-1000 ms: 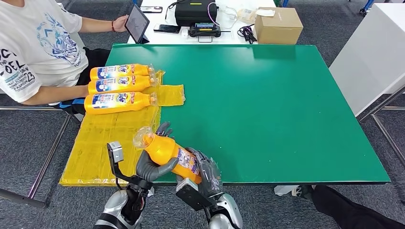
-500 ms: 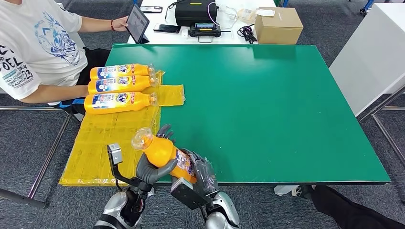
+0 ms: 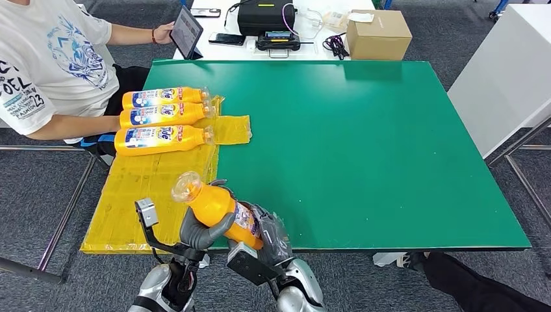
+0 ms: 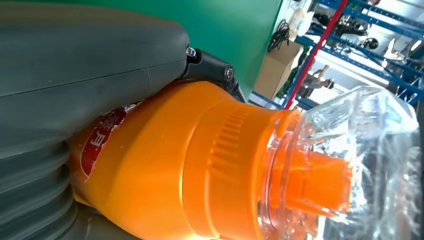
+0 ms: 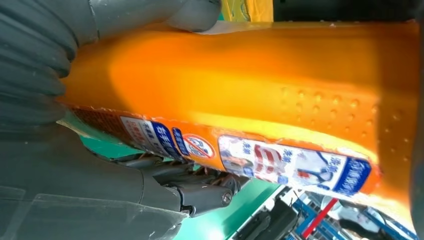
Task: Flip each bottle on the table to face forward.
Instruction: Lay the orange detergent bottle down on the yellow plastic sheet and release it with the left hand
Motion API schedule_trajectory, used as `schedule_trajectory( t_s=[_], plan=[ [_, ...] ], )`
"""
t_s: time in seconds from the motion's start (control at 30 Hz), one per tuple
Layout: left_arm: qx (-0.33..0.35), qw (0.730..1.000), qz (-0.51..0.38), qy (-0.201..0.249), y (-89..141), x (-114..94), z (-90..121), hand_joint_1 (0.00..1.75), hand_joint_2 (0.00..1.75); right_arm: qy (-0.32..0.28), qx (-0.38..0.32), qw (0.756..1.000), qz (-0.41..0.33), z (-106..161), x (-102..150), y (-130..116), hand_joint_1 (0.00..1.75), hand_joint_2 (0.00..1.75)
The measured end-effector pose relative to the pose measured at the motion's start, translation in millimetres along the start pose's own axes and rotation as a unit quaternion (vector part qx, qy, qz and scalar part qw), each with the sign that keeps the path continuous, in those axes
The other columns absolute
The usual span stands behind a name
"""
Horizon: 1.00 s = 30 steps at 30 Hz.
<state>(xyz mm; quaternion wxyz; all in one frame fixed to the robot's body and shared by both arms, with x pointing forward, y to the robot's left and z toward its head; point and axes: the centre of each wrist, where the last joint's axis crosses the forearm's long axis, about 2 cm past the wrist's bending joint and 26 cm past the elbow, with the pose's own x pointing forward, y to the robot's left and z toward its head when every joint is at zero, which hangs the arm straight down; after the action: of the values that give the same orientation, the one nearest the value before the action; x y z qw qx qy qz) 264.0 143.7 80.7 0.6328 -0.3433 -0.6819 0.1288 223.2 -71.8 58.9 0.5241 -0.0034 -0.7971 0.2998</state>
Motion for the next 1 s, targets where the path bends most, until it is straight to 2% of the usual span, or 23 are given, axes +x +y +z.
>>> schedule_trajectory(
  t_s=[0.07, 0.2, 0.33, 0.47, 0.63, 0.77, 0.97, 1.0],
  plan=[
    [0.005, 1.0, -0.001, -0.008, -0.6, 2.1, -1.3, 1.75, 1.75, 0.004, -0.003, 1.0, -0.002, 1.0, -0.2, 0.4, 0.0, 1.75],
    [0.012, 1.0, -0.003, -0.024, -0.6, 8.1, -4.2, 1.75, 1.75, 0.012, -0.009, 1.0, -0.006, 3.8, -1.0, 1.2, 0.0, 0.0],
    [0.038, 0.998, -0.041, -0.043, 1.7, 12.4, -7.2, 1.75, 1.75, -0.011, -0.036, 0.999, -0.022, 2.4, 4.0, -5.4, 0.0, 0.0],
    [0.075, 0.99, -0.092, -0.074, 7.4, 21.4, -15.3, 1.75, 1.75, -0.066, -0.112, 0.991, -0.032, -7.3, 19.7, -33.3, 0.0, 0.0],
    [0.106, 0.976, -0.151, -0.117, 13.1, 38.6, -31.9, 1.75, 1.75, -0.144, -0.259, 0.955, -0.003, -13.4, 46.6, -75.0, 0.0, 0.0],
    [0.119, 0.963, -0.194, -0.145, 15.0, 49.0, -42.2, 1.75, 1.75, -0.173, -0.316, 0.933, -0.016, -11.9, 59.6, -93.8, 0.0, 0.0],
    [0.161, 0.912, -0.325, -0.189, 28.4, 66.5, -56.9, 1.75, 1.75, -0.184, -0.401, 0.895, -0.073, -7.7, 70.6, -116.5, 0.0, 0.0],
    [0.169, 0.896, -0.361, -0.198, 31.5, 69.6, -58.8, 1.75, 1.75, -0.185, -0.408, 0.891, -0.08, -7.3, 71.8, -119.0, 0.0, 0.44]
  ],
)
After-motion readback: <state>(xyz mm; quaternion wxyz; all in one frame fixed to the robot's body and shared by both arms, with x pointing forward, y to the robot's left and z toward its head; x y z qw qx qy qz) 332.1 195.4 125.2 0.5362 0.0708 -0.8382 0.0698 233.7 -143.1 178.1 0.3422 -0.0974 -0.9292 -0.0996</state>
